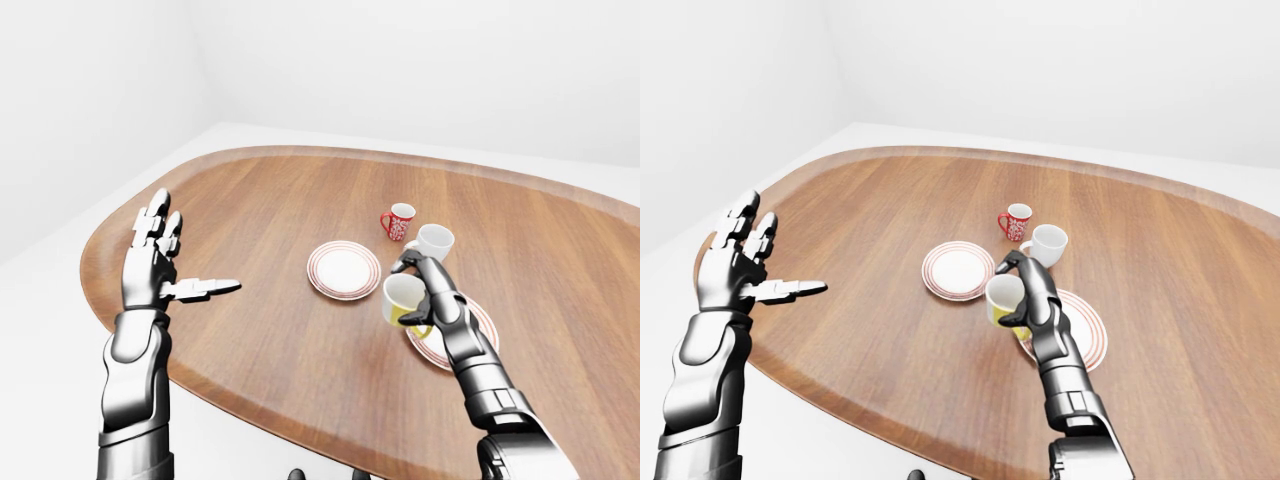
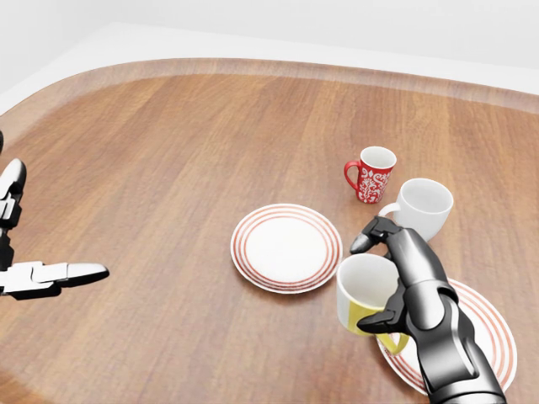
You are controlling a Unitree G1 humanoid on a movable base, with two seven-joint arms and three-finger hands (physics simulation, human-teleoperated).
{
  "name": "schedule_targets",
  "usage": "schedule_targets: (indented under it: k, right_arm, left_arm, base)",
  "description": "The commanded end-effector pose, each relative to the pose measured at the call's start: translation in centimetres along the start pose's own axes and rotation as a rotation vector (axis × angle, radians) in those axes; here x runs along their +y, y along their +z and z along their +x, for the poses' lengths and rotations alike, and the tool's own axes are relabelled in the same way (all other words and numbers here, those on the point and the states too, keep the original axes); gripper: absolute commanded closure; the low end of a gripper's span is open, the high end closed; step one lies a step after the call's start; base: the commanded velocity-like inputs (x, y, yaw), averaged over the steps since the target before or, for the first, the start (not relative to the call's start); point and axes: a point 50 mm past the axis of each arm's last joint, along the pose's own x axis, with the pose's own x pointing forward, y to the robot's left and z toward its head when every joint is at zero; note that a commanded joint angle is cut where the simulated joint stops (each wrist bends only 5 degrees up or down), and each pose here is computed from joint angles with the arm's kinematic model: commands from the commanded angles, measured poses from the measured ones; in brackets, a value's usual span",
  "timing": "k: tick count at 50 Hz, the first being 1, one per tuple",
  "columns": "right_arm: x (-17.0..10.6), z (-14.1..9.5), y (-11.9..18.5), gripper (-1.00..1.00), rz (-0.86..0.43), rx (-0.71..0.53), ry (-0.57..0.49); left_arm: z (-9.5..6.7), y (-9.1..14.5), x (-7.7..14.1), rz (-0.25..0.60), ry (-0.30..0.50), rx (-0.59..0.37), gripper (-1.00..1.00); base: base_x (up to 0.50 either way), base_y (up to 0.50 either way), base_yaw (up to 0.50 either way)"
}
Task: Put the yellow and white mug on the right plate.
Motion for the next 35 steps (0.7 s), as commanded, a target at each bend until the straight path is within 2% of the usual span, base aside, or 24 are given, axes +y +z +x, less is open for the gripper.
schedule_targets:
  k: [1, 22, 35]
  right_arm:
    - [-2.4, 0.5, -2.4, 1.00, 0.008, 0.093, -0.063]
    - [-5.2, 1.2, -5.5, 1.00, 0.018, 0.190, -0.153]
    - [-6.3, 0.4, -8.4, 1.00, 0.017, 0.284, -0.195]
  left_arm:
    - [0.0, -0.1, 0.0, 0.001, -0.001, 0.003, -0.88]
    - [0.0, -0.1, -0.1, 0.002, -0.001, 0.003, -0.88]
    - [-0.1, -0.2, -0.2, 0.002, -0.004, 0.006, -0.87]
  base:
    - [0.00, 0.00, 0.00]
    - [0.00, 0.00, 0.00]
    - [0.00, 0.00, 0.00]
